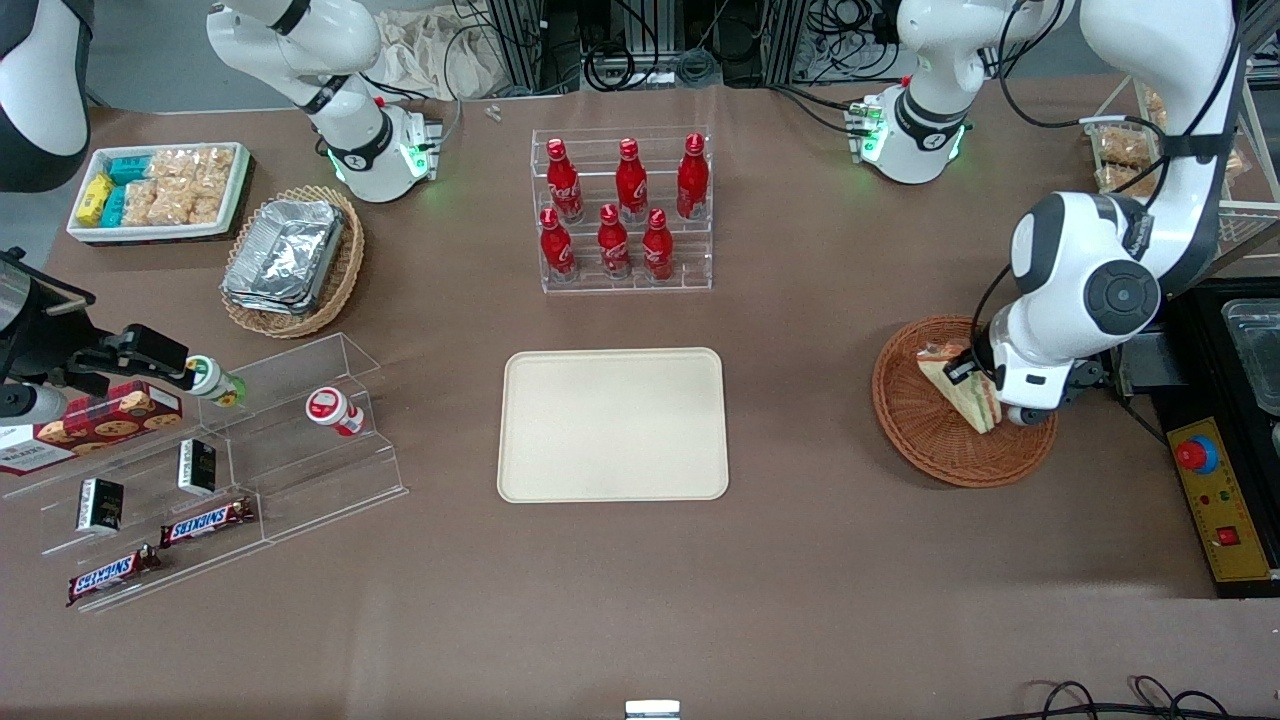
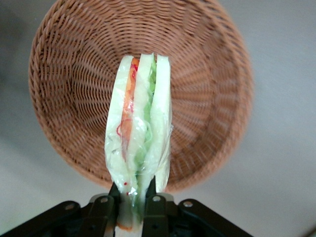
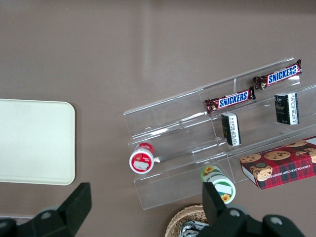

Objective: Place sandwich from basket to tray
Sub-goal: 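Lift the sandwich and carry it toward the cream tray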

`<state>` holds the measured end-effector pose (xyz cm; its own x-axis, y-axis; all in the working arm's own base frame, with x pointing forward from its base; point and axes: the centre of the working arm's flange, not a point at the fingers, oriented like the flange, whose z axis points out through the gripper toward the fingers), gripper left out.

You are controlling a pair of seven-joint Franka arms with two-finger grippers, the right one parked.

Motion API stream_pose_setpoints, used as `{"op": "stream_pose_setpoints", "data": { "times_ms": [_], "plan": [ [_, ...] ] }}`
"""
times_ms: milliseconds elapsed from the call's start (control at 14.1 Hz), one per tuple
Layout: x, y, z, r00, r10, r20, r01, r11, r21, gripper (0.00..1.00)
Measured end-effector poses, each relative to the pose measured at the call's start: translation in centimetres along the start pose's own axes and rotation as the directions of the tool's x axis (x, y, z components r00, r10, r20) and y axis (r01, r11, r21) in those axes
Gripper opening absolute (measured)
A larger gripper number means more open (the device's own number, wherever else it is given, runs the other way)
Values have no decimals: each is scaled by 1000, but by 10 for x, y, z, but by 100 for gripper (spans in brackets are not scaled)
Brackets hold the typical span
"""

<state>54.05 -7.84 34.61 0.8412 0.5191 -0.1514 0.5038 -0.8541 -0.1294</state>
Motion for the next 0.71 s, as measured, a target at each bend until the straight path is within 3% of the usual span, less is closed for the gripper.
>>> {"op": "stream_pose_setpoints", "data": {
  "times_ms": [71,354,708],
  "plan": [
    [-9,12,-19,1000,26,1,-26,1000,9,15],
    [-50,62,-101,983,184,-7,-184,983,18,15],
    [-120,130,-124,906,422,-43,-422,906,-15,15]
  ]
}}
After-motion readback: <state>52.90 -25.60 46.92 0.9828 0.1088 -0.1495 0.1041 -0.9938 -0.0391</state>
